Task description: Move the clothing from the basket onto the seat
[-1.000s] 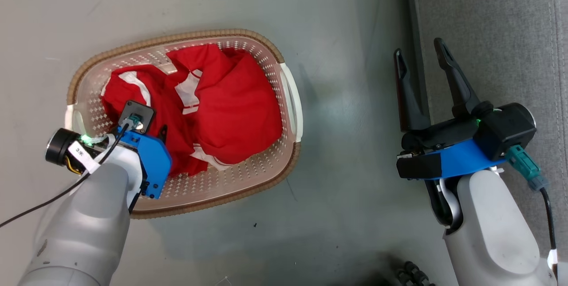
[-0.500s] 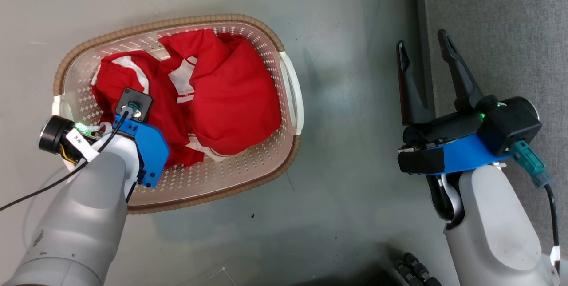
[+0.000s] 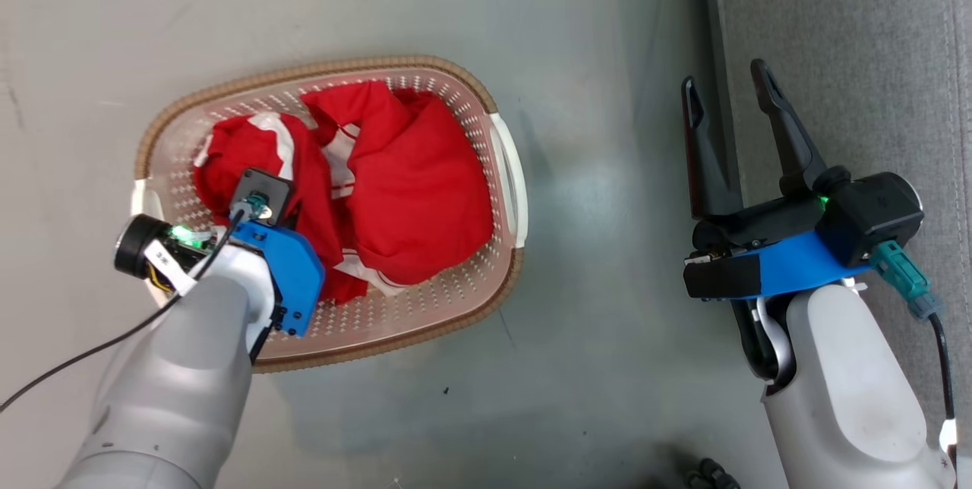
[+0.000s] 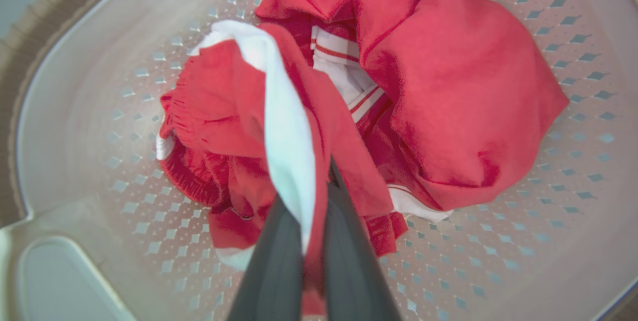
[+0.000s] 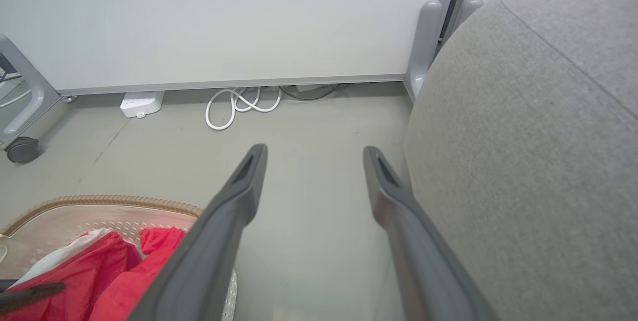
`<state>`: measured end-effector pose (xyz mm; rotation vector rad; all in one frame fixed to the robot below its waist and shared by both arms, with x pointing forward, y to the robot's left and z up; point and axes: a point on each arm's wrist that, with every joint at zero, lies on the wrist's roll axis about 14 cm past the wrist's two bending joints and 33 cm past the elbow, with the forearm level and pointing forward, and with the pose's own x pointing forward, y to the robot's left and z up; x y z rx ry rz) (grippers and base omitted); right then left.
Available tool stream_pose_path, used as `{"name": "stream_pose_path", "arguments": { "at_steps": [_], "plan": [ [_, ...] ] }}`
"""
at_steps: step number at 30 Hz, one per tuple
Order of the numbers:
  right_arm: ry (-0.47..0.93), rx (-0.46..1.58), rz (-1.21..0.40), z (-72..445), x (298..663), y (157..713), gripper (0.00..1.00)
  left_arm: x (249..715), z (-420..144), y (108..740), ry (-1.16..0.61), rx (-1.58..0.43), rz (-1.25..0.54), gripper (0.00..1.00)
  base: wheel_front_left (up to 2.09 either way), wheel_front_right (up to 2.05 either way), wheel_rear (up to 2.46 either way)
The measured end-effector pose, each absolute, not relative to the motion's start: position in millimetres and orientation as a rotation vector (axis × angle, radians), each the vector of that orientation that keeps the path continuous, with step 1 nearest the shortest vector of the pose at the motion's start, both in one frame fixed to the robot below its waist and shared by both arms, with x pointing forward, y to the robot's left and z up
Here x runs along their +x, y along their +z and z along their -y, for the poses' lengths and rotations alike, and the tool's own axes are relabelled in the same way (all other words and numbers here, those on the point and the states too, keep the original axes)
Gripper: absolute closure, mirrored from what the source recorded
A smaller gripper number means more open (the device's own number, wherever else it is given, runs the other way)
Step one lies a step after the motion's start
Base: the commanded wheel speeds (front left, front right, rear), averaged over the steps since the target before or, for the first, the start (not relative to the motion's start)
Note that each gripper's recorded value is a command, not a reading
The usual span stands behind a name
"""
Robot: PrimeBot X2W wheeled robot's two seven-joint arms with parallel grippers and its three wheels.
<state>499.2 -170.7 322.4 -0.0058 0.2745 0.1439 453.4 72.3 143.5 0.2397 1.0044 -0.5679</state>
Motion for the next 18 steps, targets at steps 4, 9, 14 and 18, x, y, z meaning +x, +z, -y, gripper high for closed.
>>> {"name": "stream_pose_path", "arguments": {
  "at_steps": [4,9,14,18],
  "plan": [
    [0.153,0.000,-0.253,166,500,334,0.00,455,-68,160,-0.574,0.223,-0.959,1.00,0.00,0.00,0.00],
    [0.164,0.006,-0.227,161,498,350,0.00,457,-64,185,-0.571,0.194,-0.895,1.00,0.00,0.00,0.00],
    [0.173,0.010,-0.203,157,492,366,0.00,459,-61,213,-0.565,0.170,-0.821,1.00,0.00,0.00,0.00],
    [0.178,0.015,-0.184,154,486,380,0.00,463,-57,238,-0.561,0.149,-0.752,1.00,0.00,0.00,0.00]
  ]
}}
